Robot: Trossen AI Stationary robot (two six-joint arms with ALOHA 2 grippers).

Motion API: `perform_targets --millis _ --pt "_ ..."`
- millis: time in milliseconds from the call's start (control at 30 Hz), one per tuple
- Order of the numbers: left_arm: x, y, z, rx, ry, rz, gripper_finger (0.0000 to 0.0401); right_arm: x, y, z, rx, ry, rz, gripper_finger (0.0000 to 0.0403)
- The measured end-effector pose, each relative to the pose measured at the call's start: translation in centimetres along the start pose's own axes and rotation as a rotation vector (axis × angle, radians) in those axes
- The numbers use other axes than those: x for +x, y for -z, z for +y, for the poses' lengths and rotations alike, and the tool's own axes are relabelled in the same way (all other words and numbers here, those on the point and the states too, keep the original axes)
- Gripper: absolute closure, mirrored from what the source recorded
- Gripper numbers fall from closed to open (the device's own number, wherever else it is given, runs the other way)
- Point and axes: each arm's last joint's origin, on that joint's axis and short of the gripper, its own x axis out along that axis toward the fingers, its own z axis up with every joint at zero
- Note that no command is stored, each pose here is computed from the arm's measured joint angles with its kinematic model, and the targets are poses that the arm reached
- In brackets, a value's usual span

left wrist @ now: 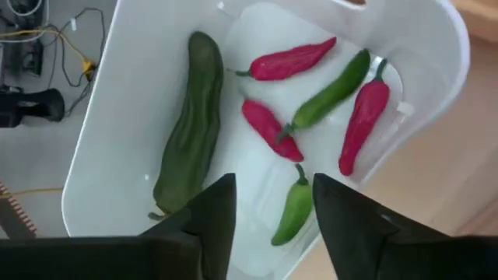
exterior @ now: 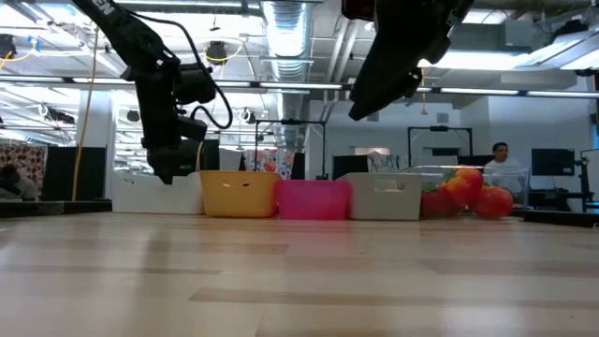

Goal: Sort produce into baskets
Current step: Put the green chili pepper into the white bin

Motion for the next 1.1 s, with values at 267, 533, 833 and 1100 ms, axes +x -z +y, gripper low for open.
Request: perform_targets --millis 267,533,833,1100 --pt "-1.4 -0.1 0.7 -0.028 -0.024 -0.05 0.0227 -0.3 1.5 0.4 -0.031 -0.03 0.149 0.0175" --pt "-4.9 -0.2 1.9 -0.133 0.004 -0.205 0.0227 -1.1 4.3 1.0 0.107 0.064 0.361 0.0175" --pt "-8.0 0.0 1.0 -0.121 0.238 -0.4 0.0227 -0.9 8.1 3.5 0.117 0.076 0.493 0.0188" --pt "-9.1 -0.1 -0.2 -0.113 0.279 -0.438 0.0227 -0.2 10.6 5.3 0.036 0.104 0.591 0.0209"
